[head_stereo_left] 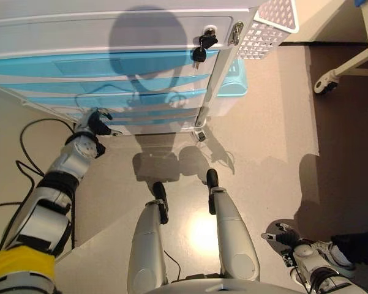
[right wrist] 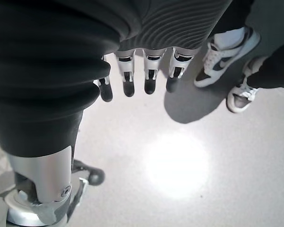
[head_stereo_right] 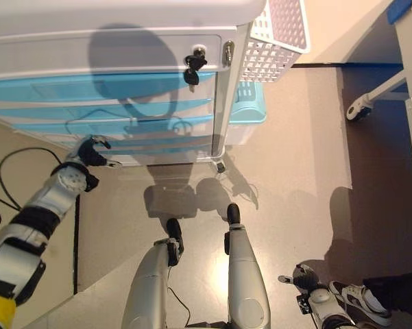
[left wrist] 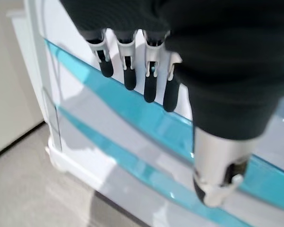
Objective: Open the drawer and pick up the medicine
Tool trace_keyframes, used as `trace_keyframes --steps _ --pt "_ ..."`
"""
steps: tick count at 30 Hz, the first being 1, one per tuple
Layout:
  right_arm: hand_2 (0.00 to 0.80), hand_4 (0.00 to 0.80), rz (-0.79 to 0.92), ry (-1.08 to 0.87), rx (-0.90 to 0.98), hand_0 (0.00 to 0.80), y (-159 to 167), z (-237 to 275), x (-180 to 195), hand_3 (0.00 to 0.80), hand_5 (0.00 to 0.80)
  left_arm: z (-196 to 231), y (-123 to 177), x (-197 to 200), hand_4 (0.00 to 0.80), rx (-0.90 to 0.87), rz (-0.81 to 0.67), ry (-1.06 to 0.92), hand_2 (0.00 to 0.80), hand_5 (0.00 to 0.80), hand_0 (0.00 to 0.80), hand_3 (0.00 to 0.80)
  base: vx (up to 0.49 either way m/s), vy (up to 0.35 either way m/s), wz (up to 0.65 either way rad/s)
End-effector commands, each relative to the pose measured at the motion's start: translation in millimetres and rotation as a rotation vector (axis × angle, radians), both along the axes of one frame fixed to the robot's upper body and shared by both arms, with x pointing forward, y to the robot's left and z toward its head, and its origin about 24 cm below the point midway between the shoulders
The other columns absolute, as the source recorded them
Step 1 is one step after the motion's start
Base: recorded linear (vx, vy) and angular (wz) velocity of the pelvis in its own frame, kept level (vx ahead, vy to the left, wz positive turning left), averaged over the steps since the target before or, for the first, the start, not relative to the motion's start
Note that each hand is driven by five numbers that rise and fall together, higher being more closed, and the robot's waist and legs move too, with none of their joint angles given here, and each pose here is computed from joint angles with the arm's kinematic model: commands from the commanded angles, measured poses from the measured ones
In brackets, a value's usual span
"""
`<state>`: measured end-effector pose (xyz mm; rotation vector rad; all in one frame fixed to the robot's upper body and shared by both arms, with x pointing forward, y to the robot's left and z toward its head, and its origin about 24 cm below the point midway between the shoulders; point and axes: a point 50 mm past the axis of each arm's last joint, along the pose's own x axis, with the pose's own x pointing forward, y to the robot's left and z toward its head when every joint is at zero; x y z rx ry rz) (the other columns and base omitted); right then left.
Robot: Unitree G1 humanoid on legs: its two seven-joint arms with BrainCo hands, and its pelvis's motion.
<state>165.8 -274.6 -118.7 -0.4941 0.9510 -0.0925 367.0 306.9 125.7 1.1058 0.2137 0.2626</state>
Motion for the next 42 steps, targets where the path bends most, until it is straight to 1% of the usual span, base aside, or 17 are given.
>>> trace_keyframes --steps 1,6,9,12,14,15,16,18,23,24,25,26,27,28,33,38,42 --pt "0.000 0.000 0.000 0.011 -0.038 0.000 -8 -1 -9 0.000 0.000 46 11 8 0.000 0.063 0.062 -0.181 0.000 0.000 0.000 0.000 0.022 -0.020 -0.08" --pt "0.000 0.000 0.012 0.012 -0.033 0.000 0 -3 -6 0.000 0.000 43 11 7 0.000 0.019 0.072 -0.197 0.000 0.000 0.000 0.000 -0.021 -0.037 -0.01" --pt "0.000 0.000 0.006 0.023 -0.023 0.000 1 -5 -9 0.000 0.000 26 4 4 0.000 -0.112 0.042 -0.193 0.000 0.000 0.000 0.000 0.049 -0.042 0.02" --pt "0.000 0.000 -0.004 0.041 -0.013 0.000 3 -7 -13 0.000 0.000 -16 -4 -10 0.000 -0.346 0.039 -0.152 0.000 0.000 0.000 0.000 0.052 -0.056 0.03" --pt "0.000 0.000 -0.017 0.044 -0.009 0.000 2 -7 -13 0.000 0.000 -56 -15 -27 0.000 -0.569 0.031 -0.099 0.000 0.000 0.000 0.000 0.070 -0.076 0.03" --pt "0.000 0.000 -0.030 0.042 -0.012 0.000 -1 -7 -14 0.000 0.000 -71 -20 -36 0.000 -0.618 0.024 -0.068 0.000 0.000 0.000 0.000 0.060 -0.060 0.04" --pt "0.000 0.000 -0.030 0.042 -0.012 0.000 -1 -7 -14 0.000 0.000 -71 -20 -36 0.000 -0.618 0.024 -0.068 0.000 0.000 0.000 0.000 0.073 -0.062 0.10" --pt "0.000 0.000 -0.082 0.047 0.004 0.000 -4 -8 -18 0.000 0.000 -115 -30 -63 0.000 -0.768 0.071 0.014 0.000 0.000 0.000 0.000 0.099 -0.086 0.23" --pt "0.000 0.000 -0.142 0.076 0.026 0.000 -10 -10 -27 0.000 0.000 -162 -35 -105 0.000 -0.776 0.099 0.207 0.000 0.000 0.000 0.000 0.098 -0.086 0.27" --pt "0.000 0.000 -0.147 0.086 0.023 0.000 -12 -11 -30 0.000 0.000 -170 -35 -112 0.000 -0.797 0.122 0.227 0.000 0.000 0.000 0.000 0.122 -0.094 0.34" --pt "0.000 0.000 -0.140 0.103 0.016 0.000 -14 -12 -33 0.000 0.000 -188 -30 -132 0.000 -0.801 0.172 0.310 0.000 0.000 0.000 0.000 0.076 -0.075 0.36" --pt "0.000 0.000 -0.140 0.103 0.016 0.000 -14 -12 -33 0.000 0.000 -188 -30 -132 0.000 -0.801 0.172 0.310 0.000 0.000 0.000 0.000 0.132 -0.105 0.34" --pt "0.000 0.000 -0.131 0.126 0.018 0.000 -12 -14 -37 0.000 0.000 -208 -29 -154 0.000 -0.824 0.245 0.375 0.000 0.000 0.000 0.000 0.074 -0.058 0.20" --pt "0.000 0.000 -0.131 0.126 0.018 0.000 -12 -14 -38 0.000 0.000 -208 -29 -155 0.000 -0.824 0.246 0.376 0.000 0.000 0.000 0.000 0.103 -0.086 0.14" --pt "0.000 0.000 -0.120 0.177 0.039 0.000 1 -23 -48 0.000 0.000 -249 -38 -210 0.000 -0.843 0.401 0.551 0.000 0.000 0.000 0.000 0.064 -0.061 0.11" --pt "0.000 0.000 -0.089 0.212 0.072 0.000 19 -32 -55 0.000 0.000 -271 -55 -245 0.000 -0.845 0.469 0.668 0.000 0.000 0.000 0.000 0.050 -0.038 0.01" --pt "0.000 0.000 -0.072 0.239 0.092 0.000 28 -36 -60 0.000 0.000 -280 -65 -262 0.000 -0.801 0.464 0.761 0.000 0.000 0.000 0.000 0.026 -0.011 0.03"
